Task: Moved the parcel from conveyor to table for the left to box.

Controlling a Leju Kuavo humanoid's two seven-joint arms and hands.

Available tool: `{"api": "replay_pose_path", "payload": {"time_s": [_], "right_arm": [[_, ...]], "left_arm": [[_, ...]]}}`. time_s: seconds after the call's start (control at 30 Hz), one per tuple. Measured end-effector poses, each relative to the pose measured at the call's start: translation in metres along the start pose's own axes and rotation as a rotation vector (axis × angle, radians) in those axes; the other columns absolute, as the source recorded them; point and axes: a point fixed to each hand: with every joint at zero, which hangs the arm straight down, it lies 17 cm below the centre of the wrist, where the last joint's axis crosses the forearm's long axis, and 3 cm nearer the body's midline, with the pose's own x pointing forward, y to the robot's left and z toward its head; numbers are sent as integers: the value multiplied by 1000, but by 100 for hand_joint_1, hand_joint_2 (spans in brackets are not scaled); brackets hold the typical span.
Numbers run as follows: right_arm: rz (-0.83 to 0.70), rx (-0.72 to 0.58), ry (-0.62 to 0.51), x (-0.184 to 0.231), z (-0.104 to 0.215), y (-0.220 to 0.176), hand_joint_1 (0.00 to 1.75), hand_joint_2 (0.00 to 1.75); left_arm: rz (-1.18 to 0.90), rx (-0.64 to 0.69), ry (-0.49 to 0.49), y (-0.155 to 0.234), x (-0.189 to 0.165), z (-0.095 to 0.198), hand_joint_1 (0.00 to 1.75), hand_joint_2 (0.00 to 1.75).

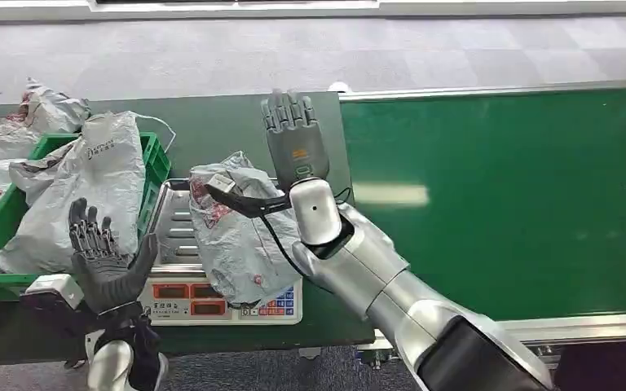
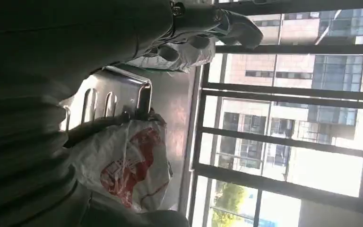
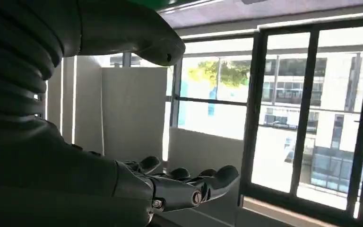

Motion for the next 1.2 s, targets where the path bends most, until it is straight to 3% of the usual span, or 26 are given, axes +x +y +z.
{"api": "replay_pose_path", "payload": {"time_s": [0.13, 0.23, 0.4, 0.47, 0.57, 0.63, 0.73, 0.9, 1.07, 1.13, 1.2], "right_arm": [[7, -54, -4, -1, 1, -7, 0, 175], [-35, -293, -12, 2, 10, -57, 0, 175], [-98, -387, 38, -19, 21, -86, 0, 175], [-136, -526, 77, -31, 34, -113, 0, 175], [-321, -892, 15, -45, 97, -211, 0, 175], [-487, -1155, -113, -73, 155, -268, 0, 175], [-608, -1502, -171, -125, 245, -296, 0, 175], [-545, -1597, -46, -159, 294, -312, 0, 175], [-493, -1650, -14, -170, 320, -322, 0, 175], [-499, -1659, -3, -174, 324, -323, 0, 175], [-497, -1648, 4, -174, 322, -322, 0, 175]], "left_arm": [[-16, 1, -21, 0, 7, -2, 0, 175], [-32, -30, -43, -6, 14, -1, 0, 175], [-33, -46, -57, -11, 19, -2, 0, 175], [-29, -84, -57, -20, 19, -1, 0, 175], [-50, -210, -61, -56, 16, -2, 0, 175], [-108, -286, -61, -80, 6, -4, 0, 175], [-179, -374, -53, -106, -8, -5, 0, 175], [-186, -428, -49, -126, -16, -9, 0, 175], [-198, -458, -40, -136, -22, -8, 0, 175], [-272, -516, -26, -147, -31, -6, 0, 175], [-454, -671, -7, -173, -57, 8, 0, 175]]}}
